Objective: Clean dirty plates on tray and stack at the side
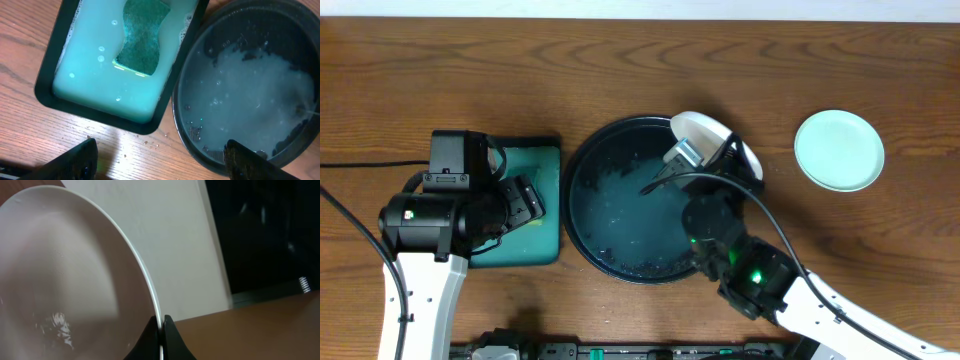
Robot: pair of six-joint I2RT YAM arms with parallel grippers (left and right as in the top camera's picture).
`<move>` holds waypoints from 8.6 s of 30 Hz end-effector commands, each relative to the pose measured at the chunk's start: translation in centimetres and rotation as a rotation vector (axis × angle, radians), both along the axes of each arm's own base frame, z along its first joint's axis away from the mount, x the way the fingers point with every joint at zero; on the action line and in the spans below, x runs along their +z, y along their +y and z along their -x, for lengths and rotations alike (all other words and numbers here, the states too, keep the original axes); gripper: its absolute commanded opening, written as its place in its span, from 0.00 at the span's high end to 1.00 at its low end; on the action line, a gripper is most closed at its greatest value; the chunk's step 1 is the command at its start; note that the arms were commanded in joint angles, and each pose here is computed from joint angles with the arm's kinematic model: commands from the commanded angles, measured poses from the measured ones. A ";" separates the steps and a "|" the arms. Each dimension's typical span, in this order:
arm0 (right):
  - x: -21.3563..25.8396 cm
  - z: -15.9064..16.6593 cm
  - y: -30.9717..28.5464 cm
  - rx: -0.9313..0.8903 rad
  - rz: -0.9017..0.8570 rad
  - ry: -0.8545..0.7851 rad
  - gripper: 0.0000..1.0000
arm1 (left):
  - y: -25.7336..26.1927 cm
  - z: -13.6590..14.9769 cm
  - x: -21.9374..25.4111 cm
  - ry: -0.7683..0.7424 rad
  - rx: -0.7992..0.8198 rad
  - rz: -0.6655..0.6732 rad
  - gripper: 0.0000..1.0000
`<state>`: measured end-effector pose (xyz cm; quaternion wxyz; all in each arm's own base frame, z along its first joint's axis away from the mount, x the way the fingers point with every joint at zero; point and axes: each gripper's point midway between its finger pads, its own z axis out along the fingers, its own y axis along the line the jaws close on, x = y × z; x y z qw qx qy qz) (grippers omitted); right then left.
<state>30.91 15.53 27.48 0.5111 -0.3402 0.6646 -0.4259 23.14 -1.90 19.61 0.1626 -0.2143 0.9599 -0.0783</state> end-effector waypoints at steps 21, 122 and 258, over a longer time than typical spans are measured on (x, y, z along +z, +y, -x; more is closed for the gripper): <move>-1.9 -0.1 4.3 0.007 -0.044 -0.034 0.99 | 0.1 0.0 -0.1 0.001 -0.014 -0.011 0.19; -21.3 -1.5 -34.3 -1.160 -1.918 -0.027 0.99 | 0.1 -0.4 0.1 -0.017 -0.021 -0.013 0.19; -5.6 -5.0 -28.4 -0.664 -1.544 0.179 0.01 | 1.8 14.1 13.3 -0.650 -0.060 -0.135 0.19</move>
